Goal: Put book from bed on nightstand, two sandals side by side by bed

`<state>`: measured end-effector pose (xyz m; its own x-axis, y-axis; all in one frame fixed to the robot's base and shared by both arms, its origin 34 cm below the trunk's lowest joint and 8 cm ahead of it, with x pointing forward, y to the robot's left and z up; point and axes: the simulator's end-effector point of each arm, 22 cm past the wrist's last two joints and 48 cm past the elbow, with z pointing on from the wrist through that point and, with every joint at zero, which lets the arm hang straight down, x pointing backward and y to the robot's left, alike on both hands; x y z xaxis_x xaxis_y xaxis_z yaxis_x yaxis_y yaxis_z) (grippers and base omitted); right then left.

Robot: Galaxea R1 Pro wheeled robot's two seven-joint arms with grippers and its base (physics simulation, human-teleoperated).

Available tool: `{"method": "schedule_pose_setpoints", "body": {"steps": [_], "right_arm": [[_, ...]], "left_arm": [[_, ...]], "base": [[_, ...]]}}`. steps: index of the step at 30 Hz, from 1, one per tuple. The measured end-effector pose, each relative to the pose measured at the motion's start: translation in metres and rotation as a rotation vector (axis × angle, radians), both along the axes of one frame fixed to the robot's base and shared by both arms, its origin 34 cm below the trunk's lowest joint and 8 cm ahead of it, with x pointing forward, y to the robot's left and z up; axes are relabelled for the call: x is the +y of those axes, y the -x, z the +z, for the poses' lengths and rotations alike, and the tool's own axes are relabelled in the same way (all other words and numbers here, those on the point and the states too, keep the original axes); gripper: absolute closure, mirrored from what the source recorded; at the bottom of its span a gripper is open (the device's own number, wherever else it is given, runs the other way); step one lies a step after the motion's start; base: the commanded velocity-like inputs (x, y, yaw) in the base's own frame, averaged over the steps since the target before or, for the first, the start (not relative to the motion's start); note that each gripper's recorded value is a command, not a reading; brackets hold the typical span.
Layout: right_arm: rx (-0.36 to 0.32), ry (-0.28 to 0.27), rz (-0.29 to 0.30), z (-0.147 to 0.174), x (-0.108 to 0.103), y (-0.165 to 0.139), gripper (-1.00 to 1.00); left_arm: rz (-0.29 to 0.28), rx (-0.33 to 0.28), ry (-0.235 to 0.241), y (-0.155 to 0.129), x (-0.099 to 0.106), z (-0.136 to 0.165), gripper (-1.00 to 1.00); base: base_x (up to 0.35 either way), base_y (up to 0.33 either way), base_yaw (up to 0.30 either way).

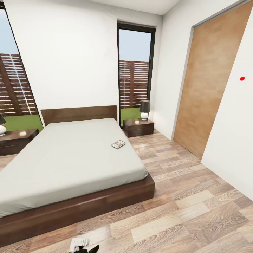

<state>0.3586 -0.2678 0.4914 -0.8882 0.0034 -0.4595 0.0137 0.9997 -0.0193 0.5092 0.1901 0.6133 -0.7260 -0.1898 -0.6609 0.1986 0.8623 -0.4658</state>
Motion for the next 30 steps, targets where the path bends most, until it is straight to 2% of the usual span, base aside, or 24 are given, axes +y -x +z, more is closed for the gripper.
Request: {"method": "schedule_pose_setpoints", "body": {"steps": [12,13,14,15,16,24,30], "right_arm": [[-0.001,0.0,-0.001,0.0,0.0,0.0,-1.0],[-0.001,0.0,0.0,0.0,0.0,0.0,-1.0],[-0.001,0.0,-0.001,0.0,0.0,0.0,-1.0],[-0.002,0.0,-0.001,0.0,0.0,0.0,-1.0],[-0.001,0.0,-0.001,0.0,0.0,0.0,-1.0],[0.004,0.003,-0.002,0.0,0.001,0.0,-1.0],[-0.008,0.004,-0.002,0.005,0.003,-0.01,-1.0]], "left_arm": [[-0.008,-0.006,0.014,-0.011,-0.005,0.015,-1.0],[-0.038,0.082,0.044,-0.016,-0.013,0.036,-1.0],[-0.053,-0.112,0.029,-0.062,-0.014,0.111,-1.0],[-0.063,-0.266,0.019,-0.086,-0.016,0.175,-1.0],[-0.063,-0.241,0.018,-0.083,-0.016,0.165,-1.0],[-0.061,-0.245,0.015,-0.085,-0.014,0.168,-1.0],[-0.025,-0.249,0.012,-0.088,0.002,0.169,-1.0]], "base": [[0.0,0.0,0.0],[0.0,0.0,0.0],[0.0,0.0,0.0],[0.0,0.0,0.0],[0.0,0.0,0.0],[0.0,0.0,0.0],[0.0,0.0,0.0]]}}
